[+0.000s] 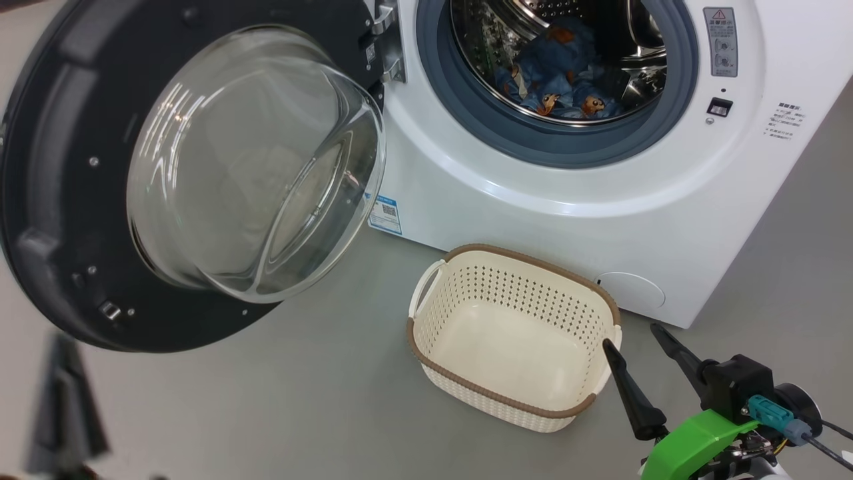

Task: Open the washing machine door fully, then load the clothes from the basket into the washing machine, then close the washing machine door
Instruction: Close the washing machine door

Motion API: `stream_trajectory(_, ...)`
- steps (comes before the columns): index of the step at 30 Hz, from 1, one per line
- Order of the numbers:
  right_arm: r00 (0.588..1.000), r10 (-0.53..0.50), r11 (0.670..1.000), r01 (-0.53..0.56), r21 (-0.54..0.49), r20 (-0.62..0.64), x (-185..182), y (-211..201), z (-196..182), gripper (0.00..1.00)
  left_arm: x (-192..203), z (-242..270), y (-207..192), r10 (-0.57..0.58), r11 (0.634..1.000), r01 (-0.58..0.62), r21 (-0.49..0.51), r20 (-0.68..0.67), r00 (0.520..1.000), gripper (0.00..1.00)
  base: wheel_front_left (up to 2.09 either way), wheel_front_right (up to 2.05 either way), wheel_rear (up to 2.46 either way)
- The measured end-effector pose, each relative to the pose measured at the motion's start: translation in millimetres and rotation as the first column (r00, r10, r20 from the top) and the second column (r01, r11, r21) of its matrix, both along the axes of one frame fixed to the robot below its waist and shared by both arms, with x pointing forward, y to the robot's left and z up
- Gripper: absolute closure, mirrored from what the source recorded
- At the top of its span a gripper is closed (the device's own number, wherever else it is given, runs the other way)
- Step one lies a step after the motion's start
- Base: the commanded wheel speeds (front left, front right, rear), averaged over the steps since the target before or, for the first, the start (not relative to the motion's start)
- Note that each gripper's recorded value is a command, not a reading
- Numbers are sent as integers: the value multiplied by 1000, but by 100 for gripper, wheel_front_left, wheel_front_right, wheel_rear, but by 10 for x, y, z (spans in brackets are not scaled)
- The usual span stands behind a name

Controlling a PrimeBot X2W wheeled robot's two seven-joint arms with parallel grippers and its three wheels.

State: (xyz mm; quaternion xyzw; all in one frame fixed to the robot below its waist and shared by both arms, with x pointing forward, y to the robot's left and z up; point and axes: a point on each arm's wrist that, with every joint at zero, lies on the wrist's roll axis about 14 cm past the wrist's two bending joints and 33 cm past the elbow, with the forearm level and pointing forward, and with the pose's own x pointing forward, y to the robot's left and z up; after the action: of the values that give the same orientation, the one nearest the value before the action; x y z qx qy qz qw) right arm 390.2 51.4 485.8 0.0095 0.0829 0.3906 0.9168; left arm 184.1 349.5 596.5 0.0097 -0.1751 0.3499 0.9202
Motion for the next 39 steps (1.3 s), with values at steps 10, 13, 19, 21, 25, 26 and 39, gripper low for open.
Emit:
stream_trajectory(10,999,-42,999,41,34,13,-1,-69,111,0,105,1173,714,-50,994,29,105,201,978,100,0,0,0)
stream_trajectory(13,997,-76,996,76,37,4,-15,-170,87,0,203,1243,1032,-61,998,61,7,216,975,100,0,0,0)
stream_trajectory(19,990,-135,990,136,39,-26,-102,-349,14,0,455,1028,1481,-87,942,156,-296,234,968,100,0,0,0)
stream_trajectory(21,989,-145,988,146,41,-30,-111,-374,9,0,486,966,1526,-87,929,159,-334,220,972,100,0,0,0)
stream_trajectory(25,986,-162,986,163,43,-37,-160,-424,5,0,562,825,1654,-86,863,193,-466,241,967,100,0,0,0)
stream_trajectory(26,986,-164,985,166,43,-39,-172,-433,2,0,576,797,1676,-85,845,204,-495,252,964,100,0,0,0)
stream_trajectory(39,977,-203,974,208,84,-73,-199,-527,12,0,764,155,1713,-125,617,232,-752,197,972,100,0,0,0)
